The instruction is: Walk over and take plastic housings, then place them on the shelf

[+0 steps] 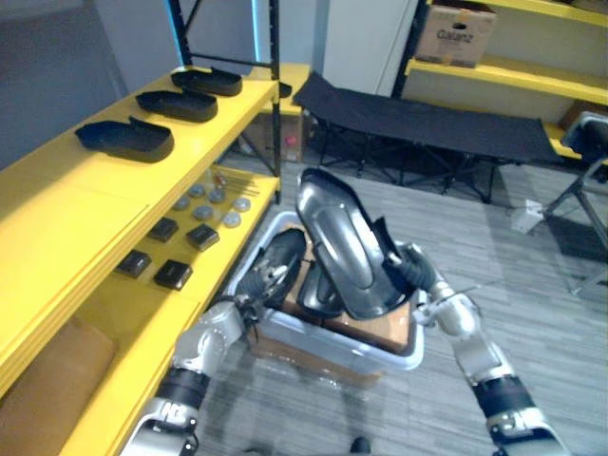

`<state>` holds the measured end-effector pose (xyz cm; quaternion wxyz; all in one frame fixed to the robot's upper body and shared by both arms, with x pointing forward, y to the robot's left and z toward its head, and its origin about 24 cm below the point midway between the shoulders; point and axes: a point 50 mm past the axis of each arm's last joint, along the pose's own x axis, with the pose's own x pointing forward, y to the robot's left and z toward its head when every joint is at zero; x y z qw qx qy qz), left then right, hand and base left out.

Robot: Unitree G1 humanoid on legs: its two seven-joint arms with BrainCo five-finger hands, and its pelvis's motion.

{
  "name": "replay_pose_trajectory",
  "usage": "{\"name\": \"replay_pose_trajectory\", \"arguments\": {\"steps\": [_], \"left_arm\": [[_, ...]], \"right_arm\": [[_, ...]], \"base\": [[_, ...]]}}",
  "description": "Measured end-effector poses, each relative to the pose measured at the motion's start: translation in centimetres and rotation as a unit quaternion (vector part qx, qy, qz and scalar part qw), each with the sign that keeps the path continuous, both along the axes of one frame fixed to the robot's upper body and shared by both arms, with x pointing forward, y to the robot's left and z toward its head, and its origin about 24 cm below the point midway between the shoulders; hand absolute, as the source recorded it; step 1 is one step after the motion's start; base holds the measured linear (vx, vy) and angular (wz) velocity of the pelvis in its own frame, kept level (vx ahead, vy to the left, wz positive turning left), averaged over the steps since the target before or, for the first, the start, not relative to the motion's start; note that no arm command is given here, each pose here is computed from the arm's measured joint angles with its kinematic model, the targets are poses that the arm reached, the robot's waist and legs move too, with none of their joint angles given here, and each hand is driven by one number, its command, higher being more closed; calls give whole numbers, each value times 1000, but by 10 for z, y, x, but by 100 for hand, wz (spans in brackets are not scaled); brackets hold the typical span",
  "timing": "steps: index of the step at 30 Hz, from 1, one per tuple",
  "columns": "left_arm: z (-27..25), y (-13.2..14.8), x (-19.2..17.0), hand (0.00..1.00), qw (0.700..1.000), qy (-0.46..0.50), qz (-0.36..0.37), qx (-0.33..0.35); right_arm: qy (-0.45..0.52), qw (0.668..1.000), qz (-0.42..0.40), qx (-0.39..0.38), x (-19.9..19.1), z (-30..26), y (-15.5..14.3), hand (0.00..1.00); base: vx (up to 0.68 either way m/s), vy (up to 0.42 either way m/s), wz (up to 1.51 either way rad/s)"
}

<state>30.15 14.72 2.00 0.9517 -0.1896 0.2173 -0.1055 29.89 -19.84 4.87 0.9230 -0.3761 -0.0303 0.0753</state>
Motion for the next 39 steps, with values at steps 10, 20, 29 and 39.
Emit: {"name": "replay_pose_trajectory", "arguments": {"steps": [10, 20, 29, 39], "left_arm": [[7, -5, 0, 0, 999, -23, -31, -8], [4, -53, -13, 0, 985, -28, -169, 18], [0, -72, -19, 0, 972, -31, -230, 40], [-4, -74, -21, 0, 971, -31, -231, 47]], "right_arm": [[10, 1000, 13, -8, -1, -4, 2, 100], [17, 998, 50, -30, 11, -4, 20, 100], [22, 995, 81, -48, 21, -3, 40, 100], [15, 993, 79, -84, 20, -9, 43, 100]], "base": [[0, 0, 0], [-13, -4, 4], [0, 0, 0], [0, 0, 0]]}}
